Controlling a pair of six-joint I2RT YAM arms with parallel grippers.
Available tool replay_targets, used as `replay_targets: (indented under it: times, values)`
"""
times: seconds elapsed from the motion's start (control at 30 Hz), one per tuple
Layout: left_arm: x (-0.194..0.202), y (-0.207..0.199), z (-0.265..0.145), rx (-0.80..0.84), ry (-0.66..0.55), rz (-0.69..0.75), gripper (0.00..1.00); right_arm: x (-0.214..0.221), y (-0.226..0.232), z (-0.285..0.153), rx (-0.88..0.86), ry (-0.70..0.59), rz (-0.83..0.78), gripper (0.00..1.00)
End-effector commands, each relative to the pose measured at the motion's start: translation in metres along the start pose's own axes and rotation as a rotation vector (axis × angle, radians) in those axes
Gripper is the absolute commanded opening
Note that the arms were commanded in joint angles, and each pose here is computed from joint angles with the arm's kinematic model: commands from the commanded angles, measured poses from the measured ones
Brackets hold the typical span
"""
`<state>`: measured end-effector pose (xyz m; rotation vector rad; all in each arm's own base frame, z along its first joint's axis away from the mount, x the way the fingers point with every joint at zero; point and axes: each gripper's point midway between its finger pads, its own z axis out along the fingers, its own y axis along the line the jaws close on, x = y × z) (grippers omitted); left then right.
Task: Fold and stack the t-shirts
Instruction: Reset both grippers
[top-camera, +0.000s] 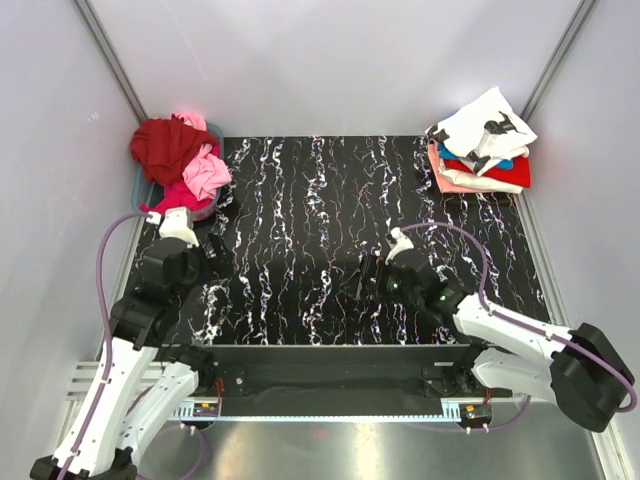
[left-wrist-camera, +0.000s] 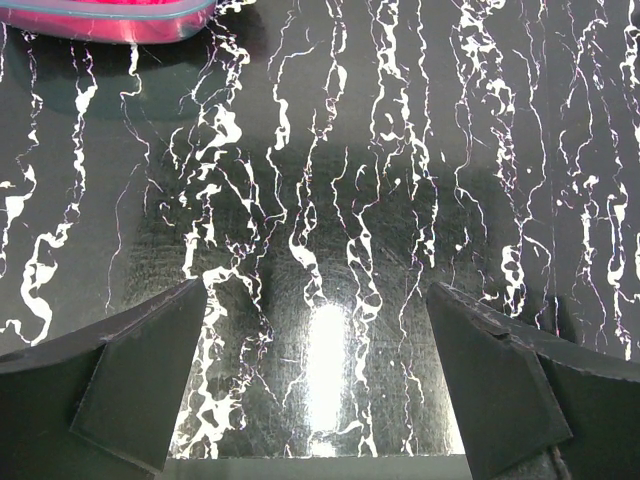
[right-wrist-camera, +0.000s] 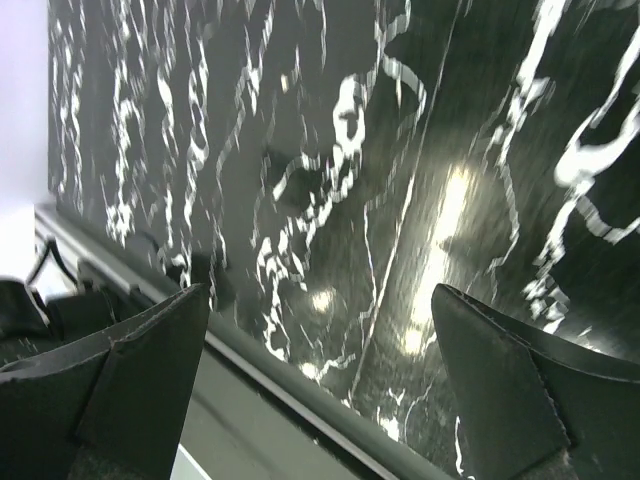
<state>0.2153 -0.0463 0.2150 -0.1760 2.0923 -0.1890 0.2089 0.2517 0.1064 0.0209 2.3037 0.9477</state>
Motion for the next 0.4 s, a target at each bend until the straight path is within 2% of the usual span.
replay_targets:
  times: [0.0,0.17,0.37]
  values:
    - [-0.01,0.004,-0.001,-0.021,-0.048,-0.016,0.99,-0.025,0.034,0.005,-0.143,-0.136,0.025,1.0]
    - [-0.01,0.003,-0.001,-0.02,-0.046,-0.015,0.99,-0.023,0.039,0.011,-0.164,-0.123,-0.022,1.0]
    - [-0.009,0.004,0.0,-0.028,-0.041,-0.015,0.99,-0.023,0.035,0.017,-0.147,-0.13,-0.008,1.0]
